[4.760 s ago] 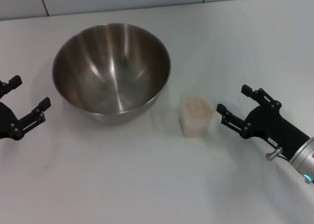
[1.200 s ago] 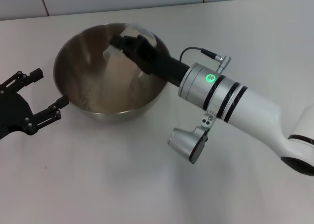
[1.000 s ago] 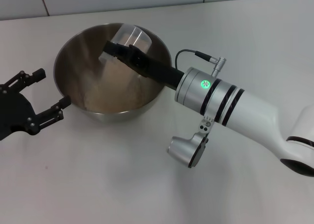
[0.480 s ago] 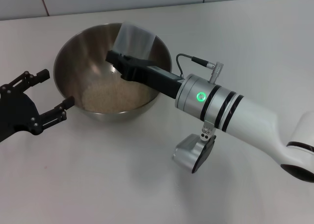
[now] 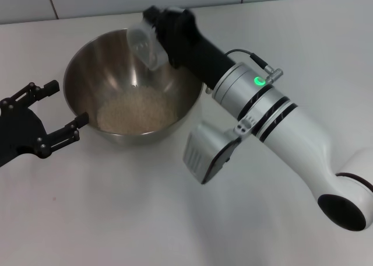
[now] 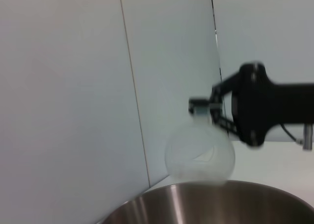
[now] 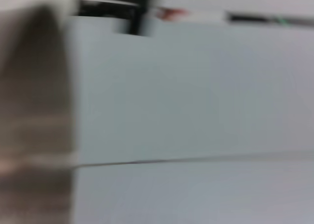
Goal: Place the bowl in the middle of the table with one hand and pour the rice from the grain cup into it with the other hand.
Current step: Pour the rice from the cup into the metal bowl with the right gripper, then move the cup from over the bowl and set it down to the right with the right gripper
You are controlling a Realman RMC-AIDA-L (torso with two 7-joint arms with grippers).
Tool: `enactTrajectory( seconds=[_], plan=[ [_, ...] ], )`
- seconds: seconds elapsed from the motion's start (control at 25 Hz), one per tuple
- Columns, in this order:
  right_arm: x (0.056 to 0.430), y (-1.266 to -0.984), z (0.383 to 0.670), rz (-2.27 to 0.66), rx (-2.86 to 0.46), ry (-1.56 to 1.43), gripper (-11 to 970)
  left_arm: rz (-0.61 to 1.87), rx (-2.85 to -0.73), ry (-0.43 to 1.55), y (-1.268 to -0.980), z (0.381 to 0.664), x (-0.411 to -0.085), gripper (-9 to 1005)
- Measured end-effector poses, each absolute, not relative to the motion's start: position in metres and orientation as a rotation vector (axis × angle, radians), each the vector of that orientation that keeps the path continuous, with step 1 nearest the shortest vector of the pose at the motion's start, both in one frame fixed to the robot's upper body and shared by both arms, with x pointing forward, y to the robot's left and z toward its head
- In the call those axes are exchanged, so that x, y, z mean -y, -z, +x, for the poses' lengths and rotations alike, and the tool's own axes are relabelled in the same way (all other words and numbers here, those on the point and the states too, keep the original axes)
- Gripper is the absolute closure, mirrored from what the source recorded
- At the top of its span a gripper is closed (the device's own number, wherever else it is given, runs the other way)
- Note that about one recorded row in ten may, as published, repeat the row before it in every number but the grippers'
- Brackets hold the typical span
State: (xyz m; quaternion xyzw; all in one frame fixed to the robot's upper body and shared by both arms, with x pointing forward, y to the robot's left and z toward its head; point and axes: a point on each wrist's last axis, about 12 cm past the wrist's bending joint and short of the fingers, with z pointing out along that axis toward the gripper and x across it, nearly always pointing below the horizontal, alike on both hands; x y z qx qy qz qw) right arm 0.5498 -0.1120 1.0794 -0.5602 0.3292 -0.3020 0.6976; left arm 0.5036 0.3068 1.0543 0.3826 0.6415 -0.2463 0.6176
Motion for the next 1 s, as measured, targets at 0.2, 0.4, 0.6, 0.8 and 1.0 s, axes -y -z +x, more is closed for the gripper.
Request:
enactTrajectory(
  seconds=[0.2, 0.4, 0.6, 0.8, 1.0],
  plan=[
    [0.132, -1.088, 0.553, -0.859, -0.978, 0.269, 909, 0.881, -1.474, 0.567, -1.054, 0.504, -0.305, 182],
    [0.175, -1.086, 0.562, -0.494, -1.142, 0.006, 907, 0.881, -1.473, 0.568, -1.054, 0.504, -0.305, 181],
    [0.210, -1.066, 0.566, -0.330, -1.302, -0.115, 904, 0.879, -1.472, 0.569, -1.054, 0.504, -0.304, 181],
    [0.221, -1.043, 0.571, -0.329, -1.494, -0.124, 901, 0.880, -1.473, 0.568, -1.053, 0.504, -0.303, 182],
    [0.220, -1.027, 0.575, -0.379, -1.642, -0.106, 899, 0.881, -1.472, 0.568, -1.053, 0.504, -0.303, 182]
  ],
)
